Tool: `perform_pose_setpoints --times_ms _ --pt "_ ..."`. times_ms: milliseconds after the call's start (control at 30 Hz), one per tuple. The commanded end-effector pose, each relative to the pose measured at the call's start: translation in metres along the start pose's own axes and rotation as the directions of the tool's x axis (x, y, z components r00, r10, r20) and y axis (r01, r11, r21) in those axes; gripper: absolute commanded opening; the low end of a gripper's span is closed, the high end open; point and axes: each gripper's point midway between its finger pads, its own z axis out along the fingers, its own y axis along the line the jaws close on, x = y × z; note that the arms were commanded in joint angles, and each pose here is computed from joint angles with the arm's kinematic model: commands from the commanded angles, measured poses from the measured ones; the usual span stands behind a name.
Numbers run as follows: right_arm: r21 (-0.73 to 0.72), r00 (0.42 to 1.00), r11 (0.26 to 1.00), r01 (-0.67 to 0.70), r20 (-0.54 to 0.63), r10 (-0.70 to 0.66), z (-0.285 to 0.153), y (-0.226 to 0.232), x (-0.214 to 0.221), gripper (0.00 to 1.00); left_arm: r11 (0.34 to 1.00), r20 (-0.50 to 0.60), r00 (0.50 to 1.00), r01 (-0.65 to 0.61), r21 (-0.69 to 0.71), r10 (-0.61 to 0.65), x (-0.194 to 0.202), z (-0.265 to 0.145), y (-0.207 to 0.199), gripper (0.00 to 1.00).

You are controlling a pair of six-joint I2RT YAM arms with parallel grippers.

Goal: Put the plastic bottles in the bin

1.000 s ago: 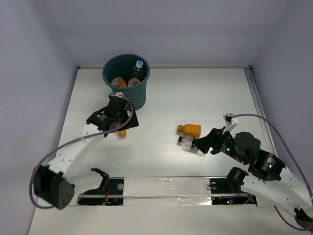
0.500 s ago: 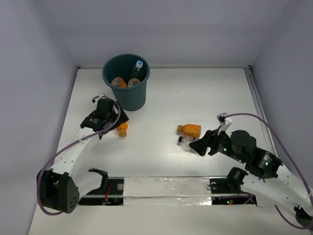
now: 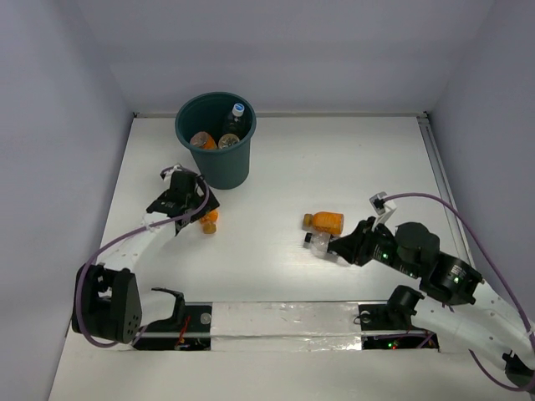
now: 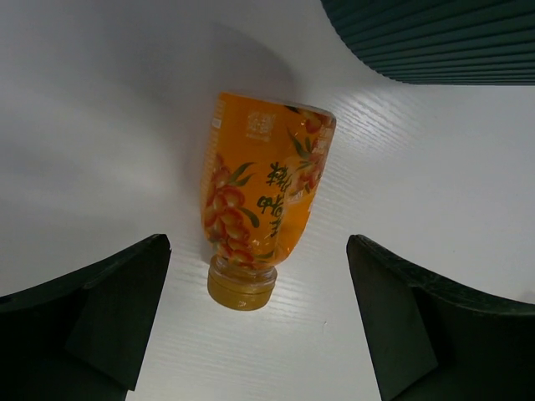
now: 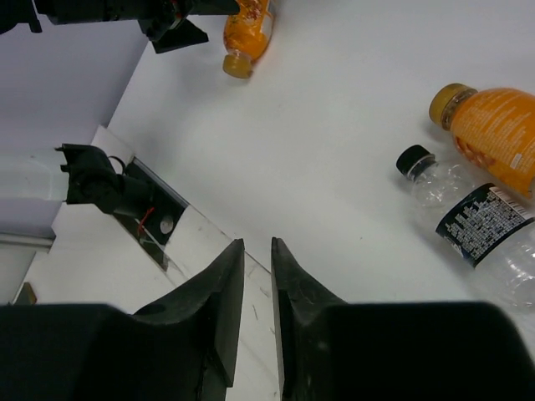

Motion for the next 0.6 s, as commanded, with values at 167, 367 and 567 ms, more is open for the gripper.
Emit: perform_pose_setpoints --times_ms 167,367,567 --pt "-0.030 0.999 0.999 -0.045 0.024 0.045 -0.005 0.005 -0.001 0.34 0.998 0.033 0.999 -0.023 0.050 0.022 -0.005 0.022 -0.010 0.85" --pt "0.049 0.997 0.996 -0.077 0.007 0.076 -0.003 -0.011 0.007 0.71 0.998 0.004 1.000 -0.015 0.059 0.015 0.009 0.037 -0.008 0.73" --pt "0.244 0.982 0.954 -0.176 -0.027 0.189 0.007 -0.043 0.025 0.73 0.998 -0.003 1.000 -0.023 0.066 0.023 0.015 0.038 -0.005 0.59"
